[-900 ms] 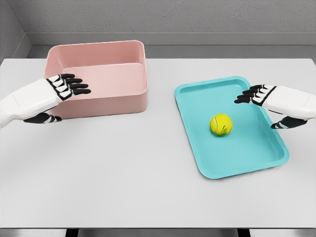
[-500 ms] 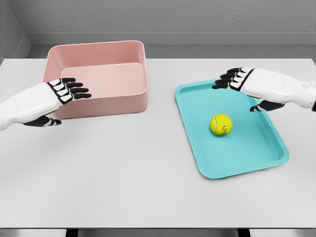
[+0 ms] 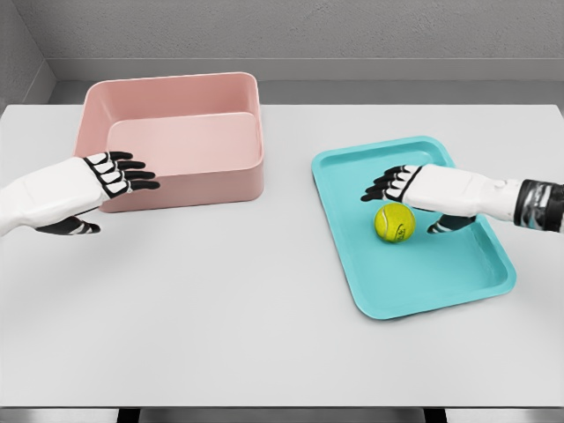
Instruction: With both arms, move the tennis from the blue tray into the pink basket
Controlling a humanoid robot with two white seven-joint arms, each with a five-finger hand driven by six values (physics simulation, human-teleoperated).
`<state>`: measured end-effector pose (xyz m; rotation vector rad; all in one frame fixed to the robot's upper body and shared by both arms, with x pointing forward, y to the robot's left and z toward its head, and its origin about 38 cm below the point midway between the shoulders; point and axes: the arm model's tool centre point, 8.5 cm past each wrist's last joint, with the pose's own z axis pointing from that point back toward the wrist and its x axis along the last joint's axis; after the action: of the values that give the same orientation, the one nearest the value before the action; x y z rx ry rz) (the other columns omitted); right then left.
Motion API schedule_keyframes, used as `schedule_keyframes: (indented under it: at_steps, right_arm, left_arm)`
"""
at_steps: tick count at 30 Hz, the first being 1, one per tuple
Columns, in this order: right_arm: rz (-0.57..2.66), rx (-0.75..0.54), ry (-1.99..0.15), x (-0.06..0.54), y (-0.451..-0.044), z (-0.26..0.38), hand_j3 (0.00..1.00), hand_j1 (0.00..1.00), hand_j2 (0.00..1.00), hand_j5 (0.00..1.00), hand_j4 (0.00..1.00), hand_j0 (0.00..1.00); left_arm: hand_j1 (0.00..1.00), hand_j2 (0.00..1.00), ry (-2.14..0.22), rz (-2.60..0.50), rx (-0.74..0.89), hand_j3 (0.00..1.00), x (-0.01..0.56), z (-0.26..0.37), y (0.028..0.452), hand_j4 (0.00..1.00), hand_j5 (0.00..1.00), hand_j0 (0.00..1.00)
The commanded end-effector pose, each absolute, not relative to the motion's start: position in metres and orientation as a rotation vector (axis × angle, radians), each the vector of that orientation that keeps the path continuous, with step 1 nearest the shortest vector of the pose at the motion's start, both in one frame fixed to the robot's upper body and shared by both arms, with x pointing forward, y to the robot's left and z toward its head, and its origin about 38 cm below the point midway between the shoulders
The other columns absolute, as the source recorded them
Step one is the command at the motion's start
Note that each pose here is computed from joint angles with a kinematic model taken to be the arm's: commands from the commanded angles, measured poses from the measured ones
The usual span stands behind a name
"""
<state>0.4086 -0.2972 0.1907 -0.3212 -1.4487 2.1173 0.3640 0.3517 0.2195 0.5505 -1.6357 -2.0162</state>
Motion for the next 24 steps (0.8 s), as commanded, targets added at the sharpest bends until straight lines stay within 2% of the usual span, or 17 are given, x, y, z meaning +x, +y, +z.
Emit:
schedule_keyframes:
  at_steps: [1,24]
  right_arm:
    - [2.114,-0.299,-1.447,0.410,-0.291,0.185,1.00,1.00,1.00,1.00,1.00,1.00]
    - [2.108,-0.322,-1.393,0.421,-0.293,0.169,1.00,1.00,1.00,1.00,1.00,1.00]
  left_arm:
    - [1.00,1.00,-1.636,-2.010,0.549,1.00,0.364,0.220,0.353,1.00,1.00,1.00]
    - [1.00,1.00,-1.633,-1.987,0.526,1.00,0.361,0.214,0.355,1.00,1.00,1.00]
